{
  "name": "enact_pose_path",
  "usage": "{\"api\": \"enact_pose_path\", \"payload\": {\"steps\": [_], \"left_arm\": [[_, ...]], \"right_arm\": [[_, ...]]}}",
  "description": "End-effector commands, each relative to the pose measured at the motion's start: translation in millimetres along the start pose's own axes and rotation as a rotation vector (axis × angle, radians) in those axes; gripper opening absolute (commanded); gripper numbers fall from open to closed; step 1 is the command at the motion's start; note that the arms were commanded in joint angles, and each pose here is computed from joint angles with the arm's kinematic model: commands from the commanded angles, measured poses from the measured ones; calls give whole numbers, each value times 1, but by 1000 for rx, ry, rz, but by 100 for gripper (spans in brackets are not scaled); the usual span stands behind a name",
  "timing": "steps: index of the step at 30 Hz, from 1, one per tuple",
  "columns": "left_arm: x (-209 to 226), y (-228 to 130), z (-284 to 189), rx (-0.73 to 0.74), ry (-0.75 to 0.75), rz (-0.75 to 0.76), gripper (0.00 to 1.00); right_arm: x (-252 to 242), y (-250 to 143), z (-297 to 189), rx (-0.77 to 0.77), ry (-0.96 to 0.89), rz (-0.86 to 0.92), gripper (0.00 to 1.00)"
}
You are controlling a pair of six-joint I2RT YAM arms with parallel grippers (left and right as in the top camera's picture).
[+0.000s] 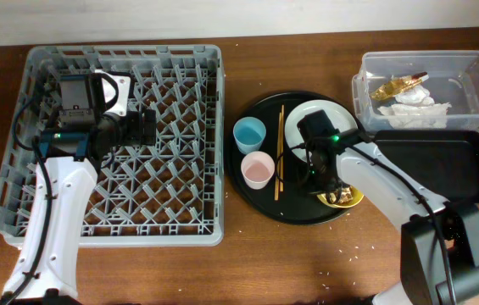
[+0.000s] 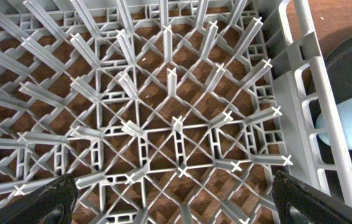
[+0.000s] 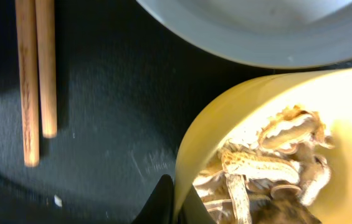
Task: Sort waste into correct bins and load items into the dishwasher rack
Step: 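Grasp yellow bowl with right gripper and carry it over black tray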
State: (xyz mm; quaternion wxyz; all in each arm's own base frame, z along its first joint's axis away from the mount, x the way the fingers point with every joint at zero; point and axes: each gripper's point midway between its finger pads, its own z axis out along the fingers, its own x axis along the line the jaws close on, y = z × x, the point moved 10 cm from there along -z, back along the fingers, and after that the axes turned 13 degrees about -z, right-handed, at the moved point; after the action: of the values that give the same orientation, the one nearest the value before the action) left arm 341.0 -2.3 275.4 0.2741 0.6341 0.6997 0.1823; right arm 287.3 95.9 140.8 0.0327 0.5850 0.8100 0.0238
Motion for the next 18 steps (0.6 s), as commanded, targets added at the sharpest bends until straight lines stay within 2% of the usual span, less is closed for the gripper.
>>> {"api": "enact_pose_path", "payload": {"steps": [1, 6, 9, 18], "left_arm": [[1, 4, -2, -10, -7, -15, 100], [1, 4, -2, -10, -7, -15, 100], [1, 4, -2, -10, -7, -15, 99], [1, 4, -2, -10, -7, -14, 100]], "right_arm": [[2, 13, -34, -60, 15, 6, 4], [-16, 20, -101, -178, 95, 40, 4], [-55, 11, -129, -297, 204, 90, 4], [-185, -23, -120, -590, 570, 256, 4]]}}
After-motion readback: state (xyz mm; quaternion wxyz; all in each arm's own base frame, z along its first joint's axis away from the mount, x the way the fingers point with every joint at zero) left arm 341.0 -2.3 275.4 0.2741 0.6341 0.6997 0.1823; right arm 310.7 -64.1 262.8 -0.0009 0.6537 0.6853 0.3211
